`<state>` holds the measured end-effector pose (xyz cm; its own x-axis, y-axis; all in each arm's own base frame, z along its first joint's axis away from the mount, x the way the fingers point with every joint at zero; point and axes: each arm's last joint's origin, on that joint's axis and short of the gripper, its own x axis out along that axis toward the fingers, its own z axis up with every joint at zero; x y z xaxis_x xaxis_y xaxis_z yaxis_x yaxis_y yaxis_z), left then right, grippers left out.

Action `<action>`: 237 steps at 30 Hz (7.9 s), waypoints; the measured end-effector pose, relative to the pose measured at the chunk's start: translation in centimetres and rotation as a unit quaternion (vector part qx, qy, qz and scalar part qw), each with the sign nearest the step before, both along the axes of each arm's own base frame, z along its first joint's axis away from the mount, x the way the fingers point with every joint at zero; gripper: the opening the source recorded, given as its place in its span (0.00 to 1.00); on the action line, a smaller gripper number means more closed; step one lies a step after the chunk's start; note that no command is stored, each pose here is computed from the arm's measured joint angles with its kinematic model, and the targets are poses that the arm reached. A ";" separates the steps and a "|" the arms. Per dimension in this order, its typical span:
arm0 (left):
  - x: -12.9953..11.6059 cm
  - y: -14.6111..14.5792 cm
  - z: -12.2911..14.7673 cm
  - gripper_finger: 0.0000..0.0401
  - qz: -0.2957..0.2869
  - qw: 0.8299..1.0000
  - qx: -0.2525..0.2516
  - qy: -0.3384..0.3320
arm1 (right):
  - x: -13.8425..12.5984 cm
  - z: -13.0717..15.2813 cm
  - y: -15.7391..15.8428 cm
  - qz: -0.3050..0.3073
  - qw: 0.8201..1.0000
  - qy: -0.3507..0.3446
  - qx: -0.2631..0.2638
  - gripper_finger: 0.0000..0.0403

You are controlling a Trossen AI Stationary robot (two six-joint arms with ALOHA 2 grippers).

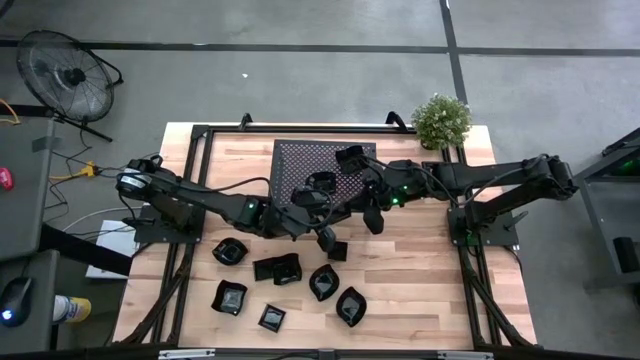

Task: Pick & Place Mini shaped plates
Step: Put the black square plate on the shelf, then stack the black leaf-shaped plate on top of the black leaf-shaped plate on the shelf

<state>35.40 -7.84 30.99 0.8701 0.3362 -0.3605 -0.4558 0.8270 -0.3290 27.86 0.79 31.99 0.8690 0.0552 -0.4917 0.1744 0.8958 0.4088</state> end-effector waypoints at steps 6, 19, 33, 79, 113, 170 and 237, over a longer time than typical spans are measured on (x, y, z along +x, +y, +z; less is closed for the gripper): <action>0.0 0.0 0.1 0.09 -0.002 1.000 -0.001 -0.003 | 0.0 0.0 0.0 0.002 1.000 -0.001 0.001 0.08; 0.0 0.0 0.1 0.09 -0.005 1.000 -0.004 -0.006 | -1.1 1.0 0.0 0.027 0.999 -0.014 0.016 0.30; 0.2 0.5 0.5 0.09 0.063 0.984 -0.148 -0.077 | -6.1 3.1 -0.5 -0.038 0.999 0.002 -0.026 0.32; -14.2 22.6 -0.6 0.09 0.045 0.909 -0.415 -0.001 | -6.8 2.5 -0.6 -0.051 0.997 0.046 -0.046 0.32; -14.3 24.3 -4.1 0.34 0.058 0.892 -0.448 0.020 | -6.9 2.4 -0.7 -0.063 0.996 0.051 -0.032 0.32; -18.6 18.1 -0.6 0.34 0.049 0.949 -0.295 0.103 | -7.0 2.2 -0.6 -0.077 0.995 0.062 -0.004 0.32; -20.3 5.9 -4.9 0.34 -0.128 0.925 -0.236 0.268 | -4.9 -9.4 13.1 -0.118 0.917 0.243 0.295 0.32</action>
<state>15.09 -1.98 26.08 0.5526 -0.1612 -0.8177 -0.4668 0.7529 -0.4639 22.99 13.86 22.59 0.5773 0.2738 -0.7692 0.6248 0.4583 0.6321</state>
